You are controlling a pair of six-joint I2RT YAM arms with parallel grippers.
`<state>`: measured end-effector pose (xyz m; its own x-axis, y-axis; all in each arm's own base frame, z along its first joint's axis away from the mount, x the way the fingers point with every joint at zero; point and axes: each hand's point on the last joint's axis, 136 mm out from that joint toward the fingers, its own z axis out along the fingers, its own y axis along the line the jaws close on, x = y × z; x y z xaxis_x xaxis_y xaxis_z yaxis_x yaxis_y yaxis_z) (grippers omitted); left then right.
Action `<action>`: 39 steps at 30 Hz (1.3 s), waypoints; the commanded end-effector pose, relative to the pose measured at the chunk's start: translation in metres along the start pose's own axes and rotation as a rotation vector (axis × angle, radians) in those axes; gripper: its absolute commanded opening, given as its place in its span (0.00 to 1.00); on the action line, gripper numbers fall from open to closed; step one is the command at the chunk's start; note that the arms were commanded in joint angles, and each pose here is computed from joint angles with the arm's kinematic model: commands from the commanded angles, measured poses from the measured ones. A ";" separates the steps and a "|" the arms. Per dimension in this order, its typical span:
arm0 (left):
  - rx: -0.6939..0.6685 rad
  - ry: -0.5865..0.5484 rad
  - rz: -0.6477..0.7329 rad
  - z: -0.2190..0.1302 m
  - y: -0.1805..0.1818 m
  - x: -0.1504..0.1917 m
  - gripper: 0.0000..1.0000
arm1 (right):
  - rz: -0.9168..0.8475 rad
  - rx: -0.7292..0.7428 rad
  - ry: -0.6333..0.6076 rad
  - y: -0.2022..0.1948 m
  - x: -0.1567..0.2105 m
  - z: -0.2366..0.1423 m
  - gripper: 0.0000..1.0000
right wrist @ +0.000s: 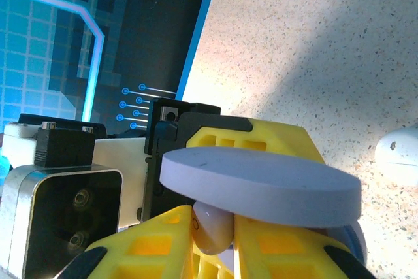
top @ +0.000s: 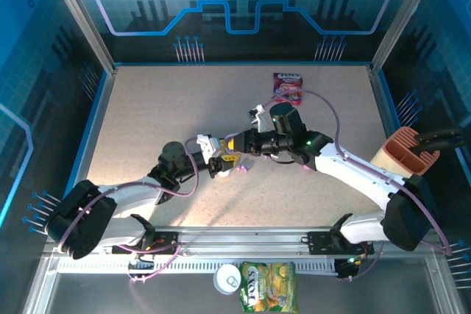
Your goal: Insert the wireless bluetooth earbuds into the charging case
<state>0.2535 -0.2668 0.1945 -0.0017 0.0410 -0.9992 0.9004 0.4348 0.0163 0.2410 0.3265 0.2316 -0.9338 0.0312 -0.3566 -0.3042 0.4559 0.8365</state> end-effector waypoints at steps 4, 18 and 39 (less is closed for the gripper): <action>-0.007 -0.086 0.020 0.006 0.003 -0.028 0.32 | -0.020 0.036 0.011 -0.003 0.004 0.005 0.24; -0.009 -0.101 0.007 0.004 0.003 -0.030 0.32 | -0.097 0.156 -0.037 -0.005 -0.001 -0.021 0.40; -0.132 -0.116 -0.043 -0.026 0.022 -0.021 0.32 | 0.038 0.505 -0.217 -0.151 -0.001 -0.069 0.44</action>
<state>0.2670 -0.2387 0.2060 -0.0111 -0.0573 -0.9983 0.8356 0.5479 -0.0407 0.2668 0.2013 0.1531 -0.8604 0.2058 -0.4663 -0.1338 0.7917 0.5961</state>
